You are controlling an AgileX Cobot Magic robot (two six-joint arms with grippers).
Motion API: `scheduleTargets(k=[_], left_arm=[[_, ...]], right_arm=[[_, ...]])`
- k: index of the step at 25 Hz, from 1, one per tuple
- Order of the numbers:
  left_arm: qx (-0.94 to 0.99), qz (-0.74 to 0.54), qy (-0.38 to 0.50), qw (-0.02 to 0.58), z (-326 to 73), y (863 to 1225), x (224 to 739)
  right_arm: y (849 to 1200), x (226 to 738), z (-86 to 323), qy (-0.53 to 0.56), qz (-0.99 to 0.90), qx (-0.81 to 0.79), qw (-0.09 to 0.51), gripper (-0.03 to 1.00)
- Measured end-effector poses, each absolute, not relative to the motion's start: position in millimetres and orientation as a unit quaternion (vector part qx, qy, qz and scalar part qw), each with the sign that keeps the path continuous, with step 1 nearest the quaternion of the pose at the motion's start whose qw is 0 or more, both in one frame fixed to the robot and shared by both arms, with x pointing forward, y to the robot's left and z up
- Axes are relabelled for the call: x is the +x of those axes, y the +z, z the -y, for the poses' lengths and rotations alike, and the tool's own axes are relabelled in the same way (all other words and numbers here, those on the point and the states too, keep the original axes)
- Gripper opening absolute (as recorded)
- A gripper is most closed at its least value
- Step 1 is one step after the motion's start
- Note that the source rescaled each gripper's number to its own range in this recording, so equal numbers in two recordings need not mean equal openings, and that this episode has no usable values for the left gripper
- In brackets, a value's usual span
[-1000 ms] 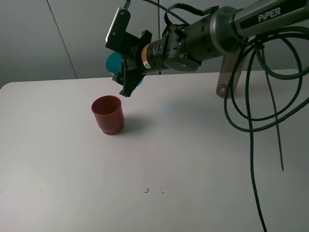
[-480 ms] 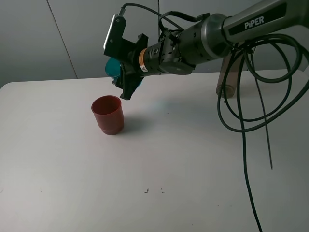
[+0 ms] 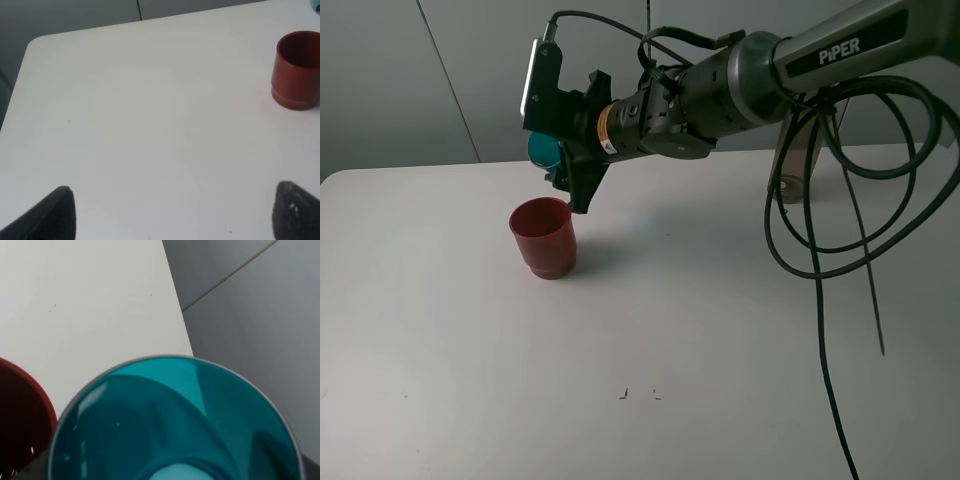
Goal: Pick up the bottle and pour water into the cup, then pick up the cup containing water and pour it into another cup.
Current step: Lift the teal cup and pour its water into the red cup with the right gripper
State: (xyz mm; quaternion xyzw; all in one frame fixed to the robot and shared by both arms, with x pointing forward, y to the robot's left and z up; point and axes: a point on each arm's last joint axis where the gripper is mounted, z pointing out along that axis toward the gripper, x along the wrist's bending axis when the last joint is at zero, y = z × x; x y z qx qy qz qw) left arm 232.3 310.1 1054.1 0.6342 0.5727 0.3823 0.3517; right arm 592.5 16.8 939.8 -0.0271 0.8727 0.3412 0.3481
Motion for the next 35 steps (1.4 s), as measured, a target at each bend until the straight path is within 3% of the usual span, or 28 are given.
scheduleTargets(k=[35], left_arm=[[0.636, -0.571, 0.383, 0.350, -310.1, 1054.1, 232.3]], right_arm=[[938.8, 592.5, -16.0, 0.261, -0.857, -0.187, 0.404, 0.11]])
